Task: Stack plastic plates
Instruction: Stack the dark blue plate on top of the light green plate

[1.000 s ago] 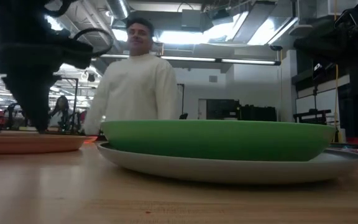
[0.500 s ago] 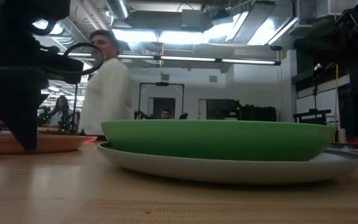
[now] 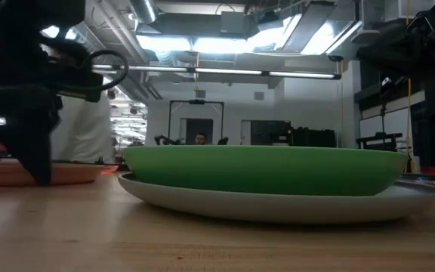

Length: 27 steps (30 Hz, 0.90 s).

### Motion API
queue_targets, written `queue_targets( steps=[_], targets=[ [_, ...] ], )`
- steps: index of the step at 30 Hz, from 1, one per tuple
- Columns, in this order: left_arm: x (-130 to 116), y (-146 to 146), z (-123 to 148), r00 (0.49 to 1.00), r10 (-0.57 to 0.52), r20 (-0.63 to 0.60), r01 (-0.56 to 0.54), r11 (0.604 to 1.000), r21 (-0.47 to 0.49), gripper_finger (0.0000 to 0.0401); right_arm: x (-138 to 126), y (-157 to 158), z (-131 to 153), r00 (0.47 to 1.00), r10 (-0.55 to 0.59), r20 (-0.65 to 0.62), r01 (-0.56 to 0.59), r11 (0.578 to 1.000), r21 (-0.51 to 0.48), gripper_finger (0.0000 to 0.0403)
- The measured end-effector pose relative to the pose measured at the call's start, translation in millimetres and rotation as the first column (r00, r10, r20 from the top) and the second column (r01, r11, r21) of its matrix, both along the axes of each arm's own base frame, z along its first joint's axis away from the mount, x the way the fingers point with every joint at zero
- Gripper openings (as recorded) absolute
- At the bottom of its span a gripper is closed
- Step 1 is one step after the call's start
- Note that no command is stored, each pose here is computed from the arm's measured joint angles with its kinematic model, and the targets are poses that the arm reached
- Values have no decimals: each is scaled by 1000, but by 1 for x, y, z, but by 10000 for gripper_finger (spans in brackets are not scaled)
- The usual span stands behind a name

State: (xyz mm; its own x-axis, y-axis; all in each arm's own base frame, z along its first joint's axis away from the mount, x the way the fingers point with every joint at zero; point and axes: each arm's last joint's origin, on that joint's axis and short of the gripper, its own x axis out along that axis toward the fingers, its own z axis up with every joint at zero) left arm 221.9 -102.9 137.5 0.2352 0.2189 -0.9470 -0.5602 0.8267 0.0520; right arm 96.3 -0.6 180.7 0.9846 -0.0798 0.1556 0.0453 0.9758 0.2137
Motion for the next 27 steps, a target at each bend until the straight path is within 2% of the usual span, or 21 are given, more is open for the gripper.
queue_targets(
  steps=[3,5,9,12,16,20,27],
  targets=[
    [3,-1,0,997,-71,16,71,997,7,45,0,0,0,1000,-9,0,9,1000,1,5],
    [4,-1,1,997,-81,22,80,997,6,44,0,0,0,1000,-10,0,10,1000,1,5],
    [6,4,0,998,-69,2,69,997,-22,69,0,0,0,1000,-11,-1,11,1000,1,5],
    [10,7,4,997,-68,-25,65,994,-89,97,0,0,0,1000,-11,-1,11,1000,1,5],
    [17,6,19,997,-60,-52,54,992,-115,120,0,0,0,1000,-11,-1,11,1000,1,5],
    [24,-4,41,996,-82,-41,77,991,-113,123,0,0,0,1000,-11,-1,11,1000,0,5],
    [35,-23,65,993,-98,72,107,984,-143,120,0,0,0,1000,-11,3,11,1000,0,5]
  ],
)
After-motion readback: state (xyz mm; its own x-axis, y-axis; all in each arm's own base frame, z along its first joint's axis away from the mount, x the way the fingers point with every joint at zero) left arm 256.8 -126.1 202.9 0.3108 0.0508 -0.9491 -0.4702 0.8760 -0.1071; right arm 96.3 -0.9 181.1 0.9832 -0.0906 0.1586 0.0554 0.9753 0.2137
